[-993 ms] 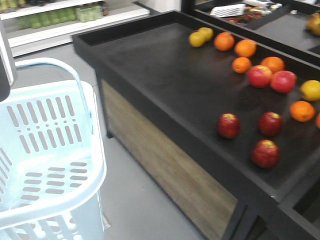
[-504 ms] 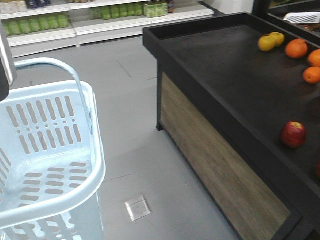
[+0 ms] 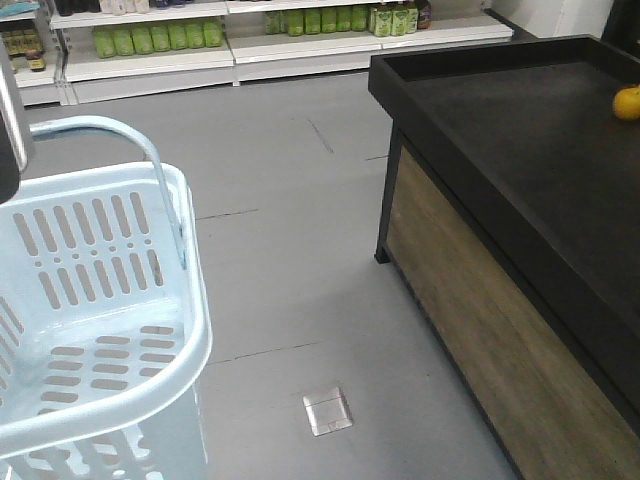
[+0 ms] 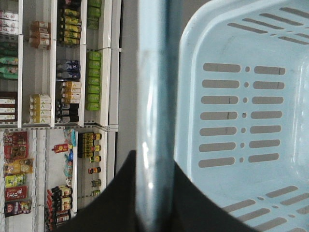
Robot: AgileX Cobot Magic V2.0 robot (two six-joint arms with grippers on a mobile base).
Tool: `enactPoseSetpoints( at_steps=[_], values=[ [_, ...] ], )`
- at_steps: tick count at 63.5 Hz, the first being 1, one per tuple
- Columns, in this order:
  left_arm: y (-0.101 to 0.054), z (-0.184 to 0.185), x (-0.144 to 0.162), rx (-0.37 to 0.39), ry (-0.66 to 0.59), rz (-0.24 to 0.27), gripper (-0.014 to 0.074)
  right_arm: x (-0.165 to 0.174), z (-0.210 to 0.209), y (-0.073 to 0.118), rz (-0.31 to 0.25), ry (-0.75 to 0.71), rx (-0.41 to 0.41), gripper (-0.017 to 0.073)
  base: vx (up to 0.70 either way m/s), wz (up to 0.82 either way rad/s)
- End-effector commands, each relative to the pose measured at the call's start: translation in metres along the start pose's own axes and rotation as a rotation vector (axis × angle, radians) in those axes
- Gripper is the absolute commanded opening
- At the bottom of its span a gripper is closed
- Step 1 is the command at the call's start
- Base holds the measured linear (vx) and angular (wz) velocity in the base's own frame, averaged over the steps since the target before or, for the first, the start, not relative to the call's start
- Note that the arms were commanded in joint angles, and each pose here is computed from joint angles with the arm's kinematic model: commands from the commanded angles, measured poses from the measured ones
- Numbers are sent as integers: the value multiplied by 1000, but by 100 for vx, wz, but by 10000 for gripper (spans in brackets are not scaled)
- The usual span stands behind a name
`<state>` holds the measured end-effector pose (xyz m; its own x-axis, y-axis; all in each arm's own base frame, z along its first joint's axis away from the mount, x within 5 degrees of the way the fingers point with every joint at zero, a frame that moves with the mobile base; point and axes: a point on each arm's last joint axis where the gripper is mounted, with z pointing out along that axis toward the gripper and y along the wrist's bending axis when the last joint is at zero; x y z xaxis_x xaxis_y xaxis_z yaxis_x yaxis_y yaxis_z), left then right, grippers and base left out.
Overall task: Pick three apples into basket with both arms
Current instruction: 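Drive forward along the aisle holding the basket with the left gripper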
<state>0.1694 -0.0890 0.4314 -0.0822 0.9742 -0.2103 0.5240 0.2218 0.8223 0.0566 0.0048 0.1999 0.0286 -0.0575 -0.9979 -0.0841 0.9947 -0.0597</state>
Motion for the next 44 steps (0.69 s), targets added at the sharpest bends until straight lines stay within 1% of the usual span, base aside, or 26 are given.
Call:
enactPoseSetpoints(
  at_steps=[1, 44],
  values=[
    [15, -12, -1, -99, -59, -10, -6, -3, -1, 0, -15, -77, 8, -9, 2, 24],
    [15, -12, -1, -99, -59, -10, -6, -3, -1, 0, -15, -77, 8, -9, 8, 29]
  ],
)
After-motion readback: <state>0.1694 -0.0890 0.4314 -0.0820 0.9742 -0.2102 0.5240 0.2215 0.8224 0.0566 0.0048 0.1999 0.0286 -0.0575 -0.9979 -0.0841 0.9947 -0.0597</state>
